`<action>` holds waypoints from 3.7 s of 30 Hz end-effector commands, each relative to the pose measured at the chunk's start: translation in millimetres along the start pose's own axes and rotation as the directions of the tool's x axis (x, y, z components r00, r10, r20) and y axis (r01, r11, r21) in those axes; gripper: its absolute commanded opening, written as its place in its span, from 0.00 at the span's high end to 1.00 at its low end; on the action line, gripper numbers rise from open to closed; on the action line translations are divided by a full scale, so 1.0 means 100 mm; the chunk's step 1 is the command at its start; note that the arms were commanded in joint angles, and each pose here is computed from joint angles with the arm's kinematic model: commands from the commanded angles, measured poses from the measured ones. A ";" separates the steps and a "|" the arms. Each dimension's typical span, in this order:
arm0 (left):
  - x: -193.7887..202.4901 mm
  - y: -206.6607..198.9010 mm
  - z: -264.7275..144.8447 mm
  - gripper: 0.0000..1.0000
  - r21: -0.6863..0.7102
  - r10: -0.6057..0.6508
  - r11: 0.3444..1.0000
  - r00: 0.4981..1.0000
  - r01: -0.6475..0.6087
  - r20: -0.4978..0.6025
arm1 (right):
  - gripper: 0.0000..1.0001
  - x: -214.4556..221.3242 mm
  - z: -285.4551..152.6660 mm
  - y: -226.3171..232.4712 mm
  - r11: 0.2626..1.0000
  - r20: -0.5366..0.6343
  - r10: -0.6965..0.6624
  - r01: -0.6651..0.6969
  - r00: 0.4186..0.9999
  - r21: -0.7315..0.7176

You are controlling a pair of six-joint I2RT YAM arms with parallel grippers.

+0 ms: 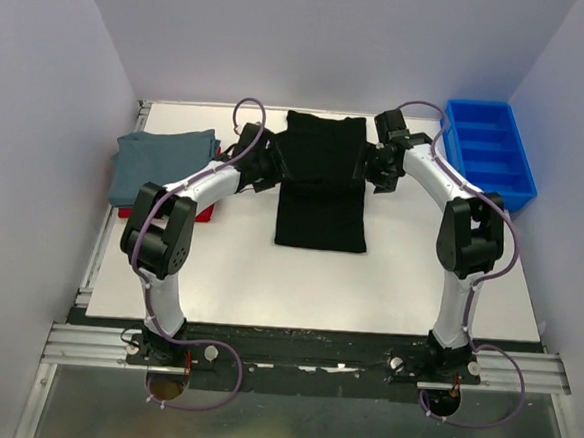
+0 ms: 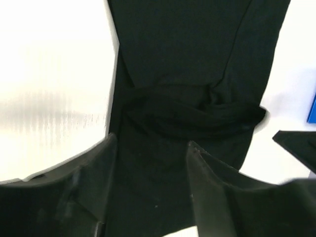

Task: Fold and stack the t-shirts
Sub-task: Fold the folded rectangular tshirt in 1/3 of the way, then grab one side of the 2/3 rectangular tshirt with both arms, then fold the long partially folded tshirt into a neat square

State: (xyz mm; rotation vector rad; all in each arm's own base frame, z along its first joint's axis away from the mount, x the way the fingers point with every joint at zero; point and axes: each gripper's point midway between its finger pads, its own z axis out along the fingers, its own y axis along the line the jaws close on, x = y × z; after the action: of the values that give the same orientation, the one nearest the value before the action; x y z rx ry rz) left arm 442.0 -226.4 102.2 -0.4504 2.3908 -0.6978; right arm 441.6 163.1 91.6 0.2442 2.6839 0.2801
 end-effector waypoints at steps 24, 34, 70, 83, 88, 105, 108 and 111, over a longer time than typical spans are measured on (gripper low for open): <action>1.17 0.44 -0.43 0.46 0.043 0.063 0.997 0.986 -0.057 -0.154 | 0.47 1.42 -0.19 -0.34 0.977 -0.093 -0.006 -0.014 0.996 -0.213; 1.29 0.53 -0.35 0.54 0.028 0.068 0.998 0.978 -0.063 -0.197 | 0.65 1.58 -0.03 -0.34 0.974 -0.173 -0.002 -0.037 0.985 -0.222; 1.36 0.60 -0.69 1.00 0.005 0.118 0.993 0.974 -0.119 -0.195 | 0.99 1.70 -0.32 -0.30 0.973 -0.144 -0.042 0.008 0.989 -0.232; 1.35 0.43 -1.56 1.00 0.064 0.144 0.989 0.977 -0.136 -0.159 | 0.99 1.89 -1.42 -0.32 0.934 0.005 -0.071 0.068 0.997 -0.350; 1.36 0.31 -1.83 1.00 0.107 0.143 0.986 0.980 -0.129 -0.139 | 0.99 1.96 -1.65 -0.36 0.933 0.023 -0.060 0.064 0.998 -0.354; -0.14 -0.28 -1.09 1.00 -0.014 0.212 0.977 0.976 -0.212 0.058 | 0.99 0.35 -1.18 -0.15 0.989 0.148 -0.007 0.029 0.989 -0.147; -0.33 -0.31 -0.78 1.00 -0.023 0.199 0.980 0.979 -0.198 0.035 | 0.99 0.02 -0.95 -0.12 0.990 0.136 0.021 -0.002 0.991 -0.140; -0.50 -0.31 -0.47 1.00 -0.031 0.181 0.983 0.983 -0.180 0.028 | 0.99 -0.25 -0.71 -0.08 0.990 0.114 0.033 -0.016 0.993 -0.143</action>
State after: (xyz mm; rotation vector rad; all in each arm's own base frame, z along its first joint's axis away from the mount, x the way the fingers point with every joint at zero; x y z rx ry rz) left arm 417.5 -220.1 196.8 -0.2218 2.3521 -0.6472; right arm 392.2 147.2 166.5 0.2148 2.5434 0.4780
